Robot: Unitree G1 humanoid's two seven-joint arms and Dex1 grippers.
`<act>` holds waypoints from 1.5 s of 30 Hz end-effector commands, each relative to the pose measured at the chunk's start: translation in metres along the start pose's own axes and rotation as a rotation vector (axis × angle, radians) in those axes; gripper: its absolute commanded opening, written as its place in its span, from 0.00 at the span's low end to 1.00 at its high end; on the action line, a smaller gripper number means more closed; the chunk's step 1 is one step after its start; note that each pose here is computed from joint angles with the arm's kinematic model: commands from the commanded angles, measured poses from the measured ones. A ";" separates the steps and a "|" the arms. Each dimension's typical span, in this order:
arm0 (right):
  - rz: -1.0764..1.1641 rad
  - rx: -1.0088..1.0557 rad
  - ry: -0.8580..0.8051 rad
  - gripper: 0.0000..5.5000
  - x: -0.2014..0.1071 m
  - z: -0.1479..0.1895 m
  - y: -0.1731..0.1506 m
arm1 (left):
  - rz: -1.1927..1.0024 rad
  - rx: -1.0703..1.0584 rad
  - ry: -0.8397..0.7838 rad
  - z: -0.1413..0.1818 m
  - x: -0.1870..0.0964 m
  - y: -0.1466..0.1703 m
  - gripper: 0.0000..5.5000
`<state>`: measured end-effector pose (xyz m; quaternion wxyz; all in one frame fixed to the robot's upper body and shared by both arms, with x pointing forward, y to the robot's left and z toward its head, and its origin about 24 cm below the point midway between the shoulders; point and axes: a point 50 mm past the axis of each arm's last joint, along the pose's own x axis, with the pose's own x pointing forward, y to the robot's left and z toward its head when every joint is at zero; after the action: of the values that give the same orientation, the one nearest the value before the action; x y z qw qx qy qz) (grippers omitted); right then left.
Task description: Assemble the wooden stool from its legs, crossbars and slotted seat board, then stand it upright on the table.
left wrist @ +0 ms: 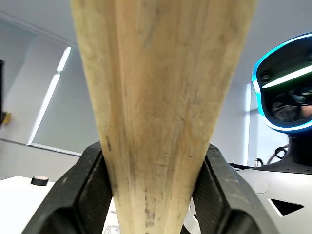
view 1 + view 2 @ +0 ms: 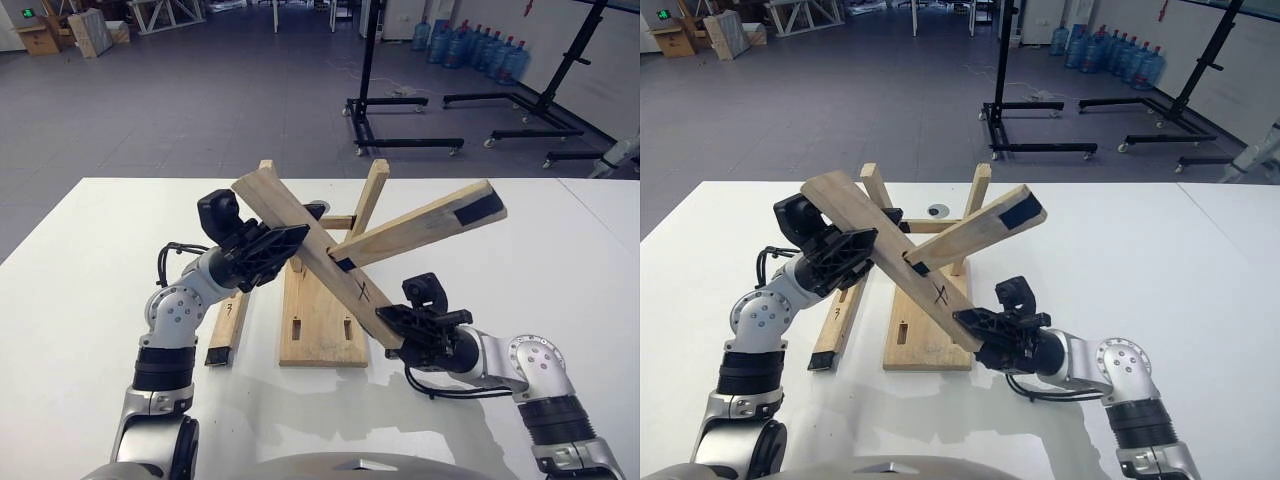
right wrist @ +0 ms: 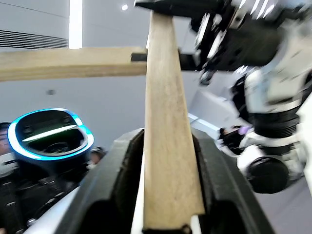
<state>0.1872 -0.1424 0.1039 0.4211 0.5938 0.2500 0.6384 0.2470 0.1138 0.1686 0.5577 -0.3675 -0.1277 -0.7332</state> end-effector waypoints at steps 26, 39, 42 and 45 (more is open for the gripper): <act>-0.605 -0.565 -0.376 0.48 -0.102 0.043 0.029 | 0.341 0.198 0.416 0.050 -0.044 -0.047 0.37; -0.681 -0.579 -0.354 0.48 -0.102 0.045 0.017 | 0.411 0.200 0.518 0.040 -0.056 0.001 0.37; -0.686 -0.580 -0.349 0.48 -0.101 0.045 0.016 | 0.394 0.169 0.518 0.035 -0.055 0.003 0.37; -0.693 -0.583 -0.348 0.48 -0.100 0.046 0.016 | 0.406 0.170 0.533 0.035 -0.057 0.006 0.37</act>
<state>0.2183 -0.2433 0.0663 0.7862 0.4430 0.1698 0.3960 0.2684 0.1751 0.1495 0.7336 -0.1465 0.0383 -0.6625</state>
